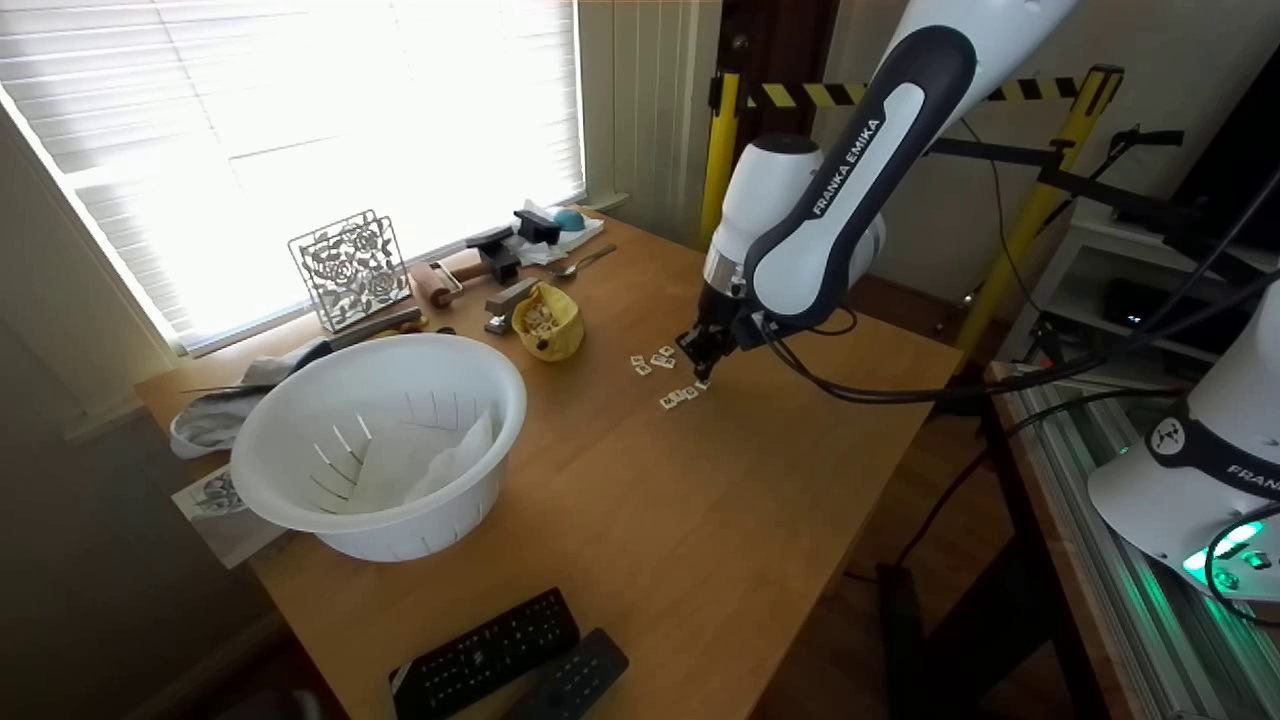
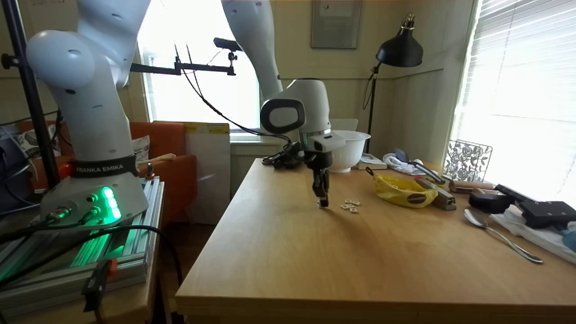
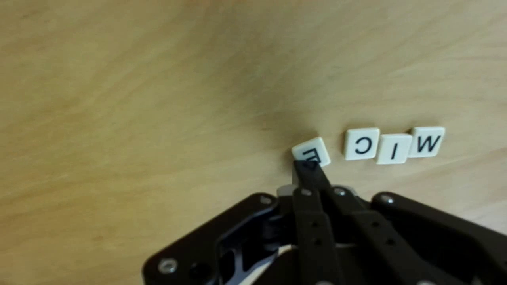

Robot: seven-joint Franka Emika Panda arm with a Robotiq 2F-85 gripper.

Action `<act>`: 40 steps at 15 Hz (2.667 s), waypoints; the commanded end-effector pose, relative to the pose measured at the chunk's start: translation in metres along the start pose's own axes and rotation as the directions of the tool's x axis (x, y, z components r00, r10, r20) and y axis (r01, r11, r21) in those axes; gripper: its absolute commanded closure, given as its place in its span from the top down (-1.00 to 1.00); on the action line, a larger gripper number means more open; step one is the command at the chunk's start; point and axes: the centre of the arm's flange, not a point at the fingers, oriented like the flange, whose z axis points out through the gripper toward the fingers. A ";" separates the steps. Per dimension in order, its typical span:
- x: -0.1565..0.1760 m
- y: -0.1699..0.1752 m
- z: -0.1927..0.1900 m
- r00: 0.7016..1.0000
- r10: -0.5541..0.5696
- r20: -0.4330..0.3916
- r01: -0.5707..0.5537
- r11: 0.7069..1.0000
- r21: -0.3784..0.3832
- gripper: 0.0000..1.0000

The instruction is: Create the word 'Mice' with the tiles.

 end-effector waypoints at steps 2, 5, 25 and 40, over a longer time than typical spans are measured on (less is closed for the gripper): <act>-0.008 -0.004 -0.001 0.997 0.077 0.025 -0.076 0.997 -0.019 -1.00; -0.009 -0.005 -0.001 0.994 0.105 0.027 -0.104 0.994 -0.019 -1.00; -0.009 -0.009 0.002 0.961 0.275 0.018 -0.274 0.961 -0.039 -1.00; 0.002 -0.003 -0.025 0.951 0.307 -0.020 -0.307 0.951 0.028 -1.00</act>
